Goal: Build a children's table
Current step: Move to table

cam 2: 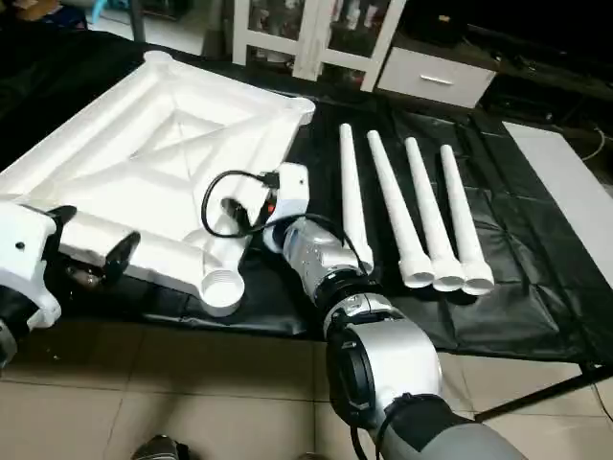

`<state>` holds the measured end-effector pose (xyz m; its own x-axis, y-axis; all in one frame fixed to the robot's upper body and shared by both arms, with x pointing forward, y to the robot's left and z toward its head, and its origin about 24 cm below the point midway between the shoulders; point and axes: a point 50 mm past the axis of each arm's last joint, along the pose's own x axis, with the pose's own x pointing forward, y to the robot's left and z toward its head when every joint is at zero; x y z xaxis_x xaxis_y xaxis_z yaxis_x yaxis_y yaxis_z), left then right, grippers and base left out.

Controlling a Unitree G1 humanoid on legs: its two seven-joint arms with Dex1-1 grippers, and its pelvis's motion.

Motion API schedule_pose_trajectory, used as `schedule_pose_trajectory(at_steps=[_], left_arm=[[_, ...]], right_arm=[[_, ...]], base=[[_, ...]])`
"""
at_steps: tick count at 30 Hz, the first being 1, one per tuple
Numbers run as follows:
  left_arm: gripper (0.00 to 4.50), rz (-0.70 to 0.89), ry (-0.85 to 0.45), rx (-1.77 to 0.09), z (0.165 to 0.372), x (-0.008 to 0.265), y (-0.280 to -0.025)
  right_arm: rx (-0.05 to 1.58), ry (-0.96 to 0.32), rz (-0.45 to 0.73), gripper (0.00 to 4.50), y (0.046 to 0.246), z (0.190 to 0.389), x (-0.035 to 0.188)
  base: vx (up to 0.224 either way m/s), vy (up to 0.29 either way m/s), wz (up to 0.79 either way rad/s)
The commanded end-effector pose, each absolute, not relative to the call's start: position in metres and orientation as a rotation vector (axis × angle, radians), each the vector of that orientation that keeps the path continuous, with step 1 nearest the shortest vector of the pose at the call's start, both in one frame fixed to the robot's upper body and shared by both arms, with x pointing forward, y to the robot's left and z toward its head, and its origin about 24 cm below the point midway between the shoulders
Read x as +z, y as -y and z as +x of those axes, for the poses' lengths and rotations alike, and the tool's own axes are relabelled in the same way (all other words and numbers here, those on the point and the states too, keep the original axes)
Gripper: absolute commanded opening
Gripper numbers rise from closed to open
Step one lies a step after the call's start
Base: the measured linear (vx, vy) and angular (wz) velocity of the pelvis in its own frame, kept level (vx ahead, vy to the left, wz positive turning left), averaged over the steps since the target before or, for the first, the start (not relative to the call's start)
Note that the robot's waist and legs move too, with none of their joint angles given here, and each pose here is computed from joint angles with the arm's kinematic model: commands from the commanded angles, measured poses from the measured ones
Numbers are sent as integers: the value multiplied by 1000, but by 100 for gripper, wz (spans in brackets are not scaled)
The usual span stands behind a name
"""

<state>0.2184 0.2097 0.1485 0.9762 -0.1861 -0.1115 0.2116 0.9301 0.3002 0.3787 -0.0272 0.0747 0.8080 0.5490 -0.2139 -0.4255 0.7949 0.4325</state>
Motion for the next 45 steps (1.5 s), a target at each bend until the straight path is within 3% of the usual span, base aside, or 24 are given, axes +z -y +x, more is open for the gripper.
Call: schedule_pose_trajectory(at_steps=[1,5,7,10,11,12,13,15,18,23,31,45], left_arm=[[444,298,-113,-173,233,139,-207],[444,289,-104,-166,246,135,-204],[444,235,-81,-180,264,132,-192],[444,216,-65,-191,271,132,-185],[444,205,-44,-205,276,132,-177],[444,205,-44,-205,276,132,-177],[444,209,-17,-204,280,131,-169],[444,206,-14,-205,279,128,-166],[444,176,-25,-196,273,117,-163],[444,111,-19,-172,266,110,-163],[444,137,52,-134,270,123,-164],[444,154,62,-154,270,123,-158]], right_arm=[[493,-220,303,450,51,389,90],[496,-134,258,450,66,389,99],[451,-39,186,450,91,378,114],[405,-17,148,450,104,369,118],[330,-5,94,450,119,357,119],[330,-5,94,450,119,357,119],[231,12,11,450,138,337,117],[188,25,-36,450,146,326,115],[128,53,-85,450,157,292,110],[140,24,-93,450,150,256,107],[201,1,-96,450,137,260,111],[186,-49,-83,450,143,259,108]], base=[[0,0,0],[0,0,0],[0,0,0],[0,0,0],[0,0,0],[0,0,0],[0,0,0],[0,0,0],[0,0,0],[0,0,0],[0,0,0],[88,11,26]])
